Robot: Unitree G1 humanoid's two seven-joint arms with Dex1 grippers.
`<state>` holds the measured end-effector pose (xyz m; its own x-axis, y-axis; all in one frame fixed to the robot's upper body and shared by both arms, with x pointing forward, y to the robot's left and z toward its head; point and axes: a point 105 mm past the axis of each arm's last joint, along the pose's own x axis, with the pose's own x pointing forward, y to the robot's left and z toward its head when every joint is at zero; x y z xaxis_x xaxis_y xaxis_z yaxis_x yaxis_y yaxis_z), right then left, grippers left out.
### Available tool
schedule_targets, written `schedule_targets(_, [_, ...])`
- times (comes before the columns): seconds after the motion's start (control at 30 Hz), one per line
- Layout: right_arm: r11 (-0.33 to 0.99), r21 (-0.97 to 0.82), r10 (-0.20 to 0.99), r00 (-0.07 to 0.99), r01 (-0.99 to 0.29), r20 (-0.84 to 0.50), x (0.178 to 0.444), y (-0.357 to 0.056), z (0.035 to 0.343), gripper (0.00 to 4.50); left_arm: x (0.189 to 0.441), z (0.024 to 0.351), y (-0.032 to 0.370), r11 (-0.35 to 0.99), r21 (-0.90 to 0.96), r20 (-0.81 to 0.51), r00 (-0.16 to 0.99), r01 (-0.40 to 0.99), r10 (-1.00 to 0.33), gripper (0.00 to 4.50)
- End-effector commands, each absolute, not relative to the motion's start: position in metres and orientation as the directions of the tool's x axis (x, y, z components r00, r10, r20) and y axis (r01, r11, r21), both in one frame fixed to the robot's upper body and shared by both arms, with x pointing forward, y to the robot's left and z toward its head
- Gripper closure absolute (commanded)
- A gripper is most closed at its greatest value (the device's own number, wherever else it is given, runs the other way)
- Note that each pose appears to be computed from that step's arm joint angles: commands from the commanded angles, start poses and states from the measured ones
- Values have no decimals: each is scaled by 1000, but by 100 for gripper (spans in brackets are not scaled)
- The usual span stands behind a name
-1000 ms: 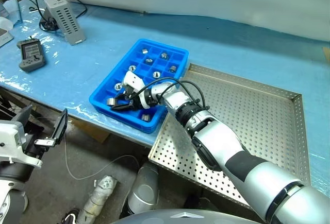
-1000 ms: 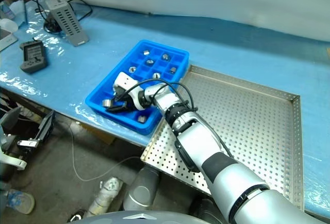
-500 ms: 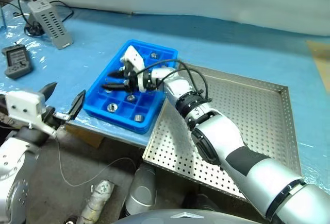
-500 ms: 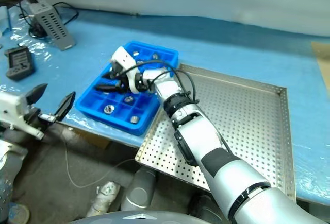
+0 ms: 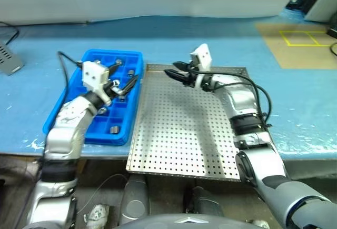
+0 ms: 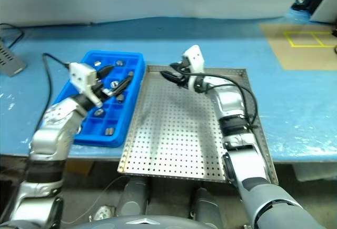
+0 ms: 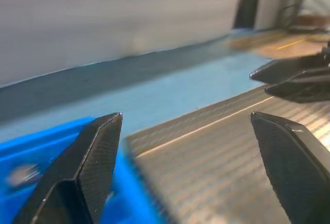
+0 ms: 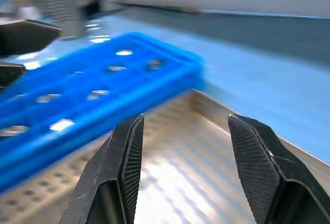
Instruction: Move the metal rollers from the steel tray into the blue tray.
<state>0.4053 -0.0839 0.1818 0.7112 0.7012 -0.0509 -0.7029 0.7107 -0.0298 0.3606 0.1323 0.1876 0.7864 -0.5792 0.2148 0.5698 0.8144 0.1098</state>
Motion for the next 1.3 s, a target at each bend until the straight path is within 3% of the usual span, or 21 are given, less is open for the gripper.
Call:
schedule_targets(0.03, [774, -77, 630, 776, -629, -8, 405, -93, 200, 182, 367, 193, 115, 786, 145, 248, 746, 602, -617, 23])
schedule_targets(0.3, [824, -120, 559, 829, -553, 17, 407, -101, 209, 182, 375, 195, 95, 762, 146, 295, 708, 630, -642, 23])
schedule_targets(0.67, [837, -109, 543, 838, -536, 45, 418, -95, 210, 182, 371, 191, 114, 799, 153, 293, 745, 582, -599, 23])
schedule_targets(0.97, [934, -50, 358, 932, -355, 63, 437, -104, 192, 182, 382, 204, 128, 841, 150, 305, 785, 520, -539, 23])
schedule_targets(1.3, [950, -34, 313, 942, -311, 125, 444, -96, 200, 182, 391, 221, 125, 843, 156, 323, 780, 514, -535, 23])
